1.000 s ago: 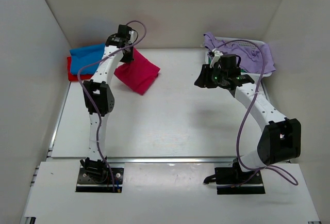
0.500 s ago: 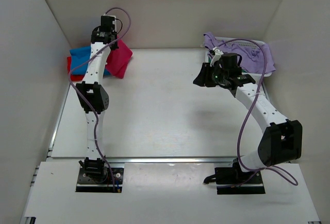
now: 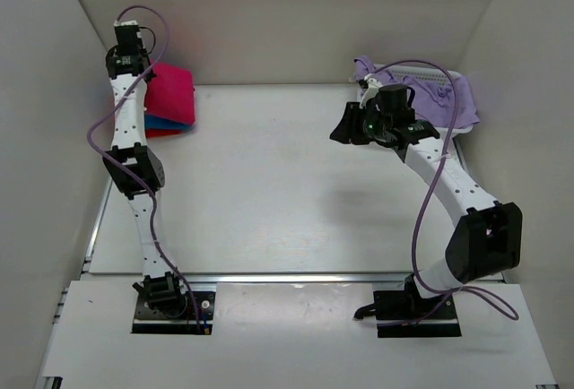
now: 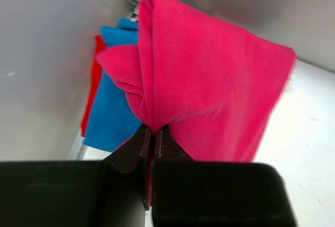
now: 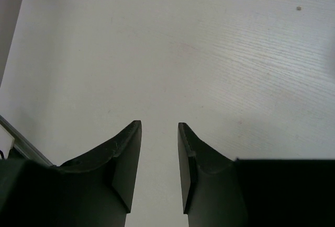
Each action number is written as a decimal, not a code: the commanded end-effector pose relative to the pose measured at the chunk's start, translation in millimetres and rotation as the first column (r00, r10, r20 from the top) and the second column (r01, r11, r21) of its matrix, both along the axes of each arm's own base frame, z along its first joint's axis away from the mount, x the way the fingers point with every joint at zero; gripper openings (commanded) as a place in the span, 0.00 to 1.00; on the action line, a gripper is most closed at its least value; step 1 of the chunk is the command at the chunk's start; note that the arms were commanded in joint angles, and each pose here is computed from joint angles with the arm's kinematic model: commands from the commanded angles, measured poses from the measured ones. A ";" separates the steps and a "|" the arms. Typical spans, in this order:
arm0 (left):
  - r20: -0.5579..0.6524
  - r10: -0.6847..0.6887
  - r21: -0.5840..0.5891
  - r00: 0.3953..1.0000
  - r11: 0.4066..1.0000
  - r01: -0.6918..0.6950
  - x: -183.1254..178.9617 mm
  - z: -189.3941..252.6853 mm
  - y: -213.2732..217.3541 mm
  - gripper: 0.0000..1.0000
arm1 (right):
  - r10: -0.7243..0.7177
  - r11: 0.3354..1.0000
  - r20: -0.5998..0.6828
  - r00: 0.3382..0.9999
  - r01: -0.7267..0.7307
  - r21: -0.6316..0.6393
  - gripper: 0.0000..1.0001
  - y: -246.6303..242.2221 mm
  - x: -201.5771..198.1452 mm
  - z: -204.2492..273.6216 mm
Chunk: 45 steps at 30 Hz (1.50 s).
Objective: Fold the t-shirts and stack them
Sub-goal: Put the neatly folded tshirt into the corner of the board with the left arm
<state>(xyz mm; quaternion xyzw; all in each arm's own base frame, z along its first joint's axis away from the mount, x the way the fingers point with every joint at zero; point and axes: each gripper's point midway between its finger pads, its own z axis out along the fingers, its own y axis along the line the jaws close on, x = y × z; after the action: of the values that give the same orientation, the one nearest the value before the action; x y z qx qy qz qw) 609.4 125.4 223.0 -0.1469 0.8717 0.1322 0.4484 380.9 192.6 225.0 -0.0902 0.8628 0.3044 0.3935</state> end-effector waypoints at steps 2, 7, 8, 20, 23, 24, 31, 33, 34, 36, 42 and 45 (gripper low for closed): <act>0.138 0.048 -0.031 0.989 0.999 -0.044 8.2 33.9 32.7 0.00 | 0.018 1.000 0.020 1.000 -0.018 -0.003 0.31 13.7 7.2 10.4; 0.141 0.093 -0.047 0.986 0.995 -0.087 18.3 10.6 52.5 0.00 | 0.029 0.999 -0.001 1.000 -0.029 -0.029 0.31 20.6 9.4 4.5; 0.146 0.096 -0.056 0.985 0.995 -0.088 19.8 8.3 55.8 0.00 | 0.026 0.999 0.003 1.000 -0.026 -0.029 0.31 21.1 10.9 6.2; 0.081 0.223 -0.129 0.971 0.969 -0.212 18.6 -57.2 101.1 0.05 | 0.035 0.998 -0.041 0.999 -0.037 -0.059 0.30 32.2 16.5 -6.2; 0.082 0.225 -0.132 0.971 0.968 -0.213 19.4 -62.5 108.2 0.22 | 0.035 0.997 -0.036 0.999 -0.037 -0.072 0.30 34.0 17.3 -5.0; 0.076 0.236 -0.132 0.969 0.965 -0.225 18.2 -67.5 113.7 0.24 | 0.036 0.997 -0.046 0.998 -0.039 -0.072 0.30 34.9 16.7 -6.6; 0.105 0.238 -0.137 0.965 0.965 -0.223 18.2 -53.0 114.8 0.54 | 0.016 0.995 -0.041 0.999 -0.020 -0.102 0.31 33.2 18.0 -0.9; 0.152 0.215 -0.142 0.965 0.971 -0.194 21.0 -26.5 103.4 0.56 | 0.019 0.995 -0.031 0.999 -0.022 -0.101 0.33 36.4 14.9 4.2; 0.187 0.204 -0.153 0.961 0.972 -0.176 20.0 -5.8 98.5 0.58 | 0.009 0.994 -0.035 0.999 -0.013 -0.109 0.40 35.2 15.0 1.0; 0.244 0.175 -0.172 0.954 0.976 -0.135 19.4 29.4 78.7 0.59 | -0.011 0.993 -0.018 1.000 0.008 -0.121 0.51 30.2 13.2 7.1; 0.342 0.069 -0.172 0.937 0.985 -0.010 -9.9 124.5 16.9 0.66 | -0.082 0.992 -0.047 0.996 0.077 -0.101 0.99 -7.0 5.1 4.3; 0.342 0.028 -0.216 0.939 0.975 0.050 -44.6 154.6 -1.9 0.70 | -0.122 0.987 -0.071 0.990 0.114 -0.110 0.99 -33.6 -11.6 -6.6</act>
<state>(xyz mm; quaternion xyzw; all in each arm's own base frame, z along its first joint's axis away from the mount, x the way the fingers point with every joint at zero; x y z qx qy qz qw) 612.0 158.8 272.1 -0.2378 0.8208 0.0545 0.5165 381.3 181.8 203.9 -0.0641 0.9028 0.2402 0.3508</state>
